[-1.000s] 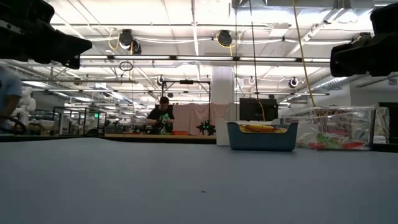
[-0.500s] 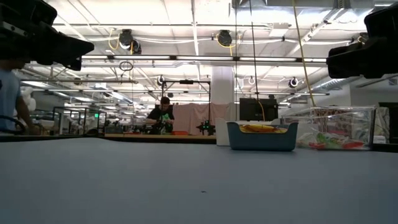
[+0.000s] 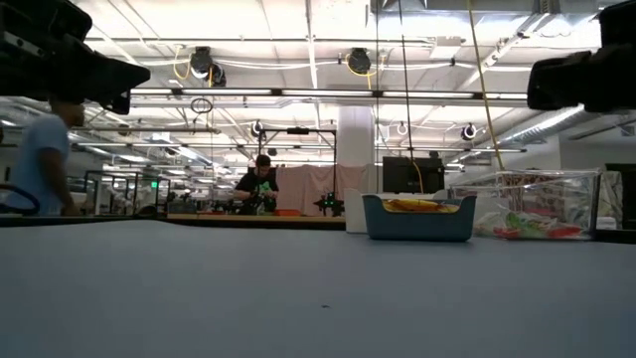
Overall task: Sort candy
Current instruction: Return to Home Position
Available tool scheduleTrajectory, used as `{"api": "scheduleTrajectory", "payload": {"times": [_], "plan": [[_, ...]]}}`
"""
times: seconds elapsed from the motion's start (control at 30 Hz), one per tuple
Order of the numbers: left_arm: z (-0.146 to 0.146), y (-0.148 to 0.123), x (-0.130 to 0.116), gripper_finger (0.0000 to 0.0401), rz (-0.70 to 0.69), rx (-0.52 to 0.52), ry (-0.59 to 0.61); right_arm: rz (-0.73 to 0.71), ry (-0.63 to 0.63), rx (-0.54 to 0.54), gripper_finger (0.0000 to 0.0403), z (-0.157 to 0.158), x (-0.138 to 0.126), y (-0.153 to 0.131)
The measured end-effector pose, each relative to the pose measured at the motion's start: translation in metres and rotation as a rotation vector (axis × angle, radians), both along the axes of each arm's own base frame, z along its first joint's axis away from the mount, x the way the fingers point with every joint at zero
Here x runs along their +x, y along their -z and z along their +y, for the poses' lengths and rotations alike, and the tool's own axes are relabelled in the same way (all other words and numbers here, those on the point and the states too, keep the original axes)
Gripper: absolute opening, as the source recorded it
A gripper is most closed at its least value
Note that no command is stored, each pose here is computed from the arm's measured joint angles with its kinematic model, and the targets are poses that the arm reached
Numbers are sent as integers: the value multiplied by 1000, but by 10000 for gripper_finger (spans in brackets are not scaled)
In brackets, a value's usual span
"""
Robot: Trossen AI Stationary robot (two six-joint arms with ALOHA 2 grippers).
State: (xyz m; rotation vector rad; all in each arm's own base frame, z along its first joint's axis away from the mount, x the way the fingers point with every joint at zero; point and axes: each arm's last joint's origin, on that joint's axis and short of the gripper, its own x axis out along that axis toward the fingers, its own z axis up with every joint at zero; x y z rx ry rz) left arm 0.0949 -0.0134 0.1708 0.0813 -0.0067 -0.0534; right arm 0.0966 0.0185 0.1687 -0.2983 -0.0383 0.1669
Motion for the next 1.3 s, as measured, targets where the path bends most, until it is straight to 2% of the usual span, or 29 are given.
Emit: {"api": "scheduleTrajectory", "payload": {"times": [0.3,0.5,0.93,1.3], "plan": [[0,0,0,5,-4,-17,-1,-16,51,-6,0,-6,0,-1],[0,-1,0,5,-9,1,-2,-25,31,-61,0,-7,0,-1],[0,-1,0,5,-11,0,-3,-24,96,-73,0,-12,0,-1],[0,-1,0,5,-12,1,-3,-8,119,58,0,-14,0,-1]]}}
